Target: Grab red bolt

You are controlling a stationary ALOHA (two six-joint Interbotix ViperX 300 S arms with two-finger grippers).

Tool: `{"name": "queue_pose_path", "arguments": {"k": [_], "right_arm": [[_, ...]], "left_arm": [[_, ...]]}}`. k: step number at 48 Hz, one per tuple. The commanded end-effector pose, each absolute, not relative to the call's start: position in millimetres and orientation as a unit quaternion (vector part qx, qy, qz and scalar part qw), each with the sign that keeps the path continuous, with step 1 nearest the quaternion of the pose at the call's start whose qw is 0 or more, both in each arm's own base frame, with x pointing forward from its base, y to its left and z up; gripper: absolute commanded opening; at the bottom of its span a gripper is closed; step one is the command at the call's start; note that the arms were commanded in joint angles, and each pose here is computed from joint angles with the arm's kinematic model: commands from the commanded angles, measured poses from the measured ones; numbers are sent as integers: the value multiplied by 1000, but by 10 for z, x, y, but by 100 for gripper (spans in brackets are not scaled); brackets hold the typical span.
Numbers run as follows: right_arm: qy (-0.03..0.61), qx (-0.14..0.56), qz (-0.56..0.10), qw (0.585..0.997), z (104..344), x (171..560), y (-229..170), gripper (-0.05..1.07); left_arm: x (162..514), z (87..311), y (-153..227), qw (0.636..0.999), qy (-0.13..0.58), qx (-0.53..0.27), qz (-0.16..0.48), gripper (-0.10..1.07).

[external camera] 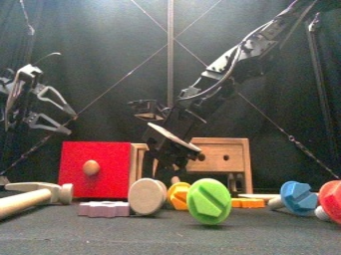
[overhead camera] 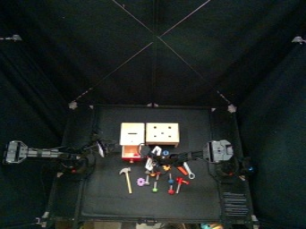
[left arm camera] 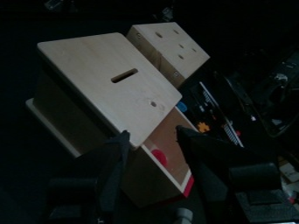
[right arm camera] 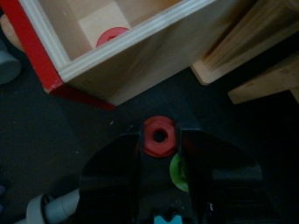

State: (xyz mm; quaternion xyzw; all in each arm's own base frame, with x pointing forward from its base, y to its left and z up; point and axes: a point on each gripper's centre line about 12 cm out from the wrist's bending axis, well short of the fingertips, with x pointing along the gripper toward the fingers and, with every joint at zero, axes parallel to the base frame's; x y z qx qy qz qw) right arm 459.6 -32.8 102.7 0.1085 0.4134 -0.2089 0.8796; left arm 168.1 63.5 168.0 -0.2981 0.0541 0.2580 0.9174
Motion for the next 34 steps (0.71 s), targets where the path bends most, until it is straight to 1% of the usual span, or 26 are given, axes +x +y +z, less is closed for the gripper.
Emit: {"name": "queue_pose_path", "arguments": {"k": [1, 13, 28, 34], "right_arm": [[384, 114, -203, 894, 1326, 4635, -301, 61], [372, 112, -194, 901, 1420, 4691, -230, 61], [372, 113, -193, 901, 1435, 4686, -209, 61], [364, 114, -190, 905, 1537, 4681, -165, 61]], "left_arm": [[1712, 1735, 645, 919, 46, -297, 257, 85], [1713, 1731, 642, 918, 48, -297, 256, 85], [1713, 1726, 639, 918, 50, -298, 256, 85], [1712, 1726, 642, 918, 50, -298, 256, 85]]}}
